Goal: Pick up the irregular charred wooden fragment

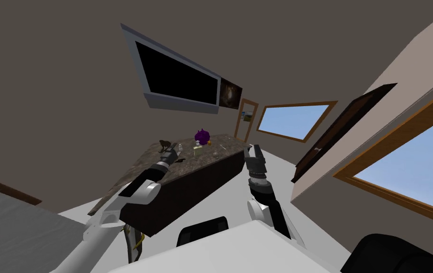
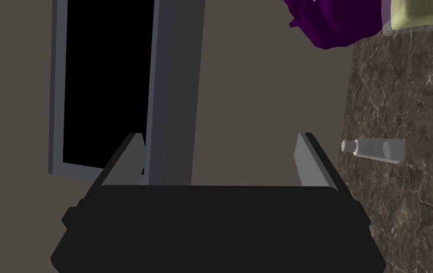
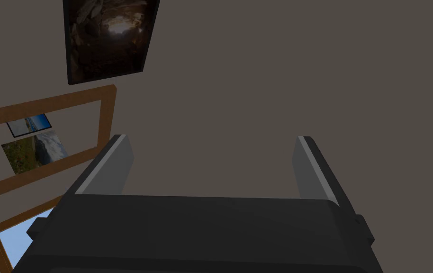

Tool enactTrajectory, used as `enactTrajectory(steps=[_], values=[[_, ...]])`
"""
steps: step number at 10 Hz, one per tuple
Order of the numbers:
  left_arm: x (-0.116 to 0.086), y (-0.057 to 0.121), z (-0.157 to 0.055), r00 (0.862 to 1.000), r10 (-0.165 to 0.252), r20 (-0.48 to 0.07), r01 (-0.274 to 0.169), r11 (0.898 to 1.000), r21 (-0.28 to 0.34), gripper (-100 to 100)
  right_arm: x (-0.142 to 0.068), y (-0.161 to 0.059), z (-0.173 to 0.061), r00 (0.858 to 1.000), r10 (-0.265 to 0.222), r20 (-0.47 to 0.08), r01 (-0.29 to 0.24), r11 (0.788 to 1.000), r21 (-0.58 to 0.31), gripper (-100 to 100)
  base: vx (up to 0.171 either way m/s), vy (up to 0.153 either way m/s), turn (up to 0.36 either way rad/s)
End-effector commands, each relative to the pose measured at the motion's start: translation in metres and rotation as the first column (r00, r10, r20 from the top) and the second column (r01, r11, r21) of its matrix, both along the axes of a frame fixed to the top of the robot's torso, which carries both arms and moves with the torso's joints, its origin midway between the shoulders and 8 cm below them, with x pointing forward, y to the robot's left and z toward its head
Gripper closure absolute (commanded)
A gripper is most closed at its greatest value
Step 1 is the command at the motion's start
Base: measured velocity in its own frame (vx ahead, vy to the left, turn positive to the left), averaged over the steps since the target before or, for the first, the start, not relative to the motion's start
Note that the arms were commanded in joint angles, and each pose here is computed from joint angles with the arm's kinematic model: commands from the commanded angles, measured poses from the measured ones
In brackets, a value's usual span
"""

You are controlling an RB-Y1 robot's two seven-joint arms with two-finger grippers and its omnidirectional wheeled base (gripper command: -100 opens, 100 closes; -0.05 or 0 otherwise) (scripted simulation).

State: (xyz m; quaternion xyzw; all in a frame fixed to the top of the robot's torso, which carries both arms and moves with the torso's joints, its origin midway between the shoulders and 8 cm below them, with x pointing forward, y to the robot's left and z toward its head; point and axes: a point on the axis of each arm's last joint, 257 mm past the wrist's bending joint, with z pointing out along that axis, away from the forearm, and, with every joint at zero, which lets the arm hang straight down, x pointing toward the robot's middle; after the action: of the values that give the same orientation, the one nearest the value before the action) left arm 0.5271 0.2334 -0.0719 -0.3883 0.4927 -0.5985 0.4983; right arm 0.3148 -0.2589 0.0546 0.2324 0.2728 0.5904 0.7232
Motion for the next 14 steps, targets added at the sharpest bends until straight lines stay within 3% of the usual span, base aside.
enactTrajectory(steps=[1,3,5,8,10,11,13,14], values=[[0.016,0.004,-0.011,0.998,-0.001,-0.055,0.001,1.0,0.004,-100,0.0,0.0,0.0,1.0,0.0,0.0,0.0,1.0,0.0,0,-0.026,-0.031,-0.154],[0.03,0.011,-0.021,0.993,0.005,-0.117,-0.004,1.0,0.01,-100,0.0,0.0,0.0,1.0,0.0,0.0,0.0,1.0,0.0,0,-0.025,-0.023,-0.14],[0.031,0.013,-0.031,0.988,0.012,-0.151,-0.009,1.0,0.017,-100,0.0,0.0,0.0,1.0,0.0,0.0,0.0,1.0,0.0,0,-0.012,-0.013,-0.023],[0.055,0.033,-0.048,0.967,0.036,-0.253,-0.031,0.999,0.023,-100,0.0,0.0,0.0,1.0,0.0,0.0,0.0,1.0,0.0,0,-0.009,-0.02,-0.138],[0.054,0.035,-0.059,0.956,0.043,-0.291,-0.036,0.999,0.031,-100,0.0,0.0,0.0,1.0,0.0,0.0,0.0,1.0,0.0,0,-0.005,-0.012,-0.034],[0.065,0.048,-0.065,0.941,0.06,-0.334,-0.052,0.998,0.032,-100,0.0,0.0,0.0,1.0,0.0,0.0,0.0,1.0,0.0,0,-0.002,-0.014,-0.13],[0.064,0.049,-0.073,0.93,0.066,-0.362,-0.056,0.998,0.038,-100,0.0,0.0,0.0,1.0,0.0,0.0,0.0,1.0,0.0,0,-0.001,-0.006,-0.049],[0.073,0.064,-0.079,0.911,0.085,-0.404,-0.077,0.996,0.038,-100,0.0,0.0,0.0,1.0,0.0,0.0,0.0,1.0,0.0,0,0.002,-0.012,-0.116]])
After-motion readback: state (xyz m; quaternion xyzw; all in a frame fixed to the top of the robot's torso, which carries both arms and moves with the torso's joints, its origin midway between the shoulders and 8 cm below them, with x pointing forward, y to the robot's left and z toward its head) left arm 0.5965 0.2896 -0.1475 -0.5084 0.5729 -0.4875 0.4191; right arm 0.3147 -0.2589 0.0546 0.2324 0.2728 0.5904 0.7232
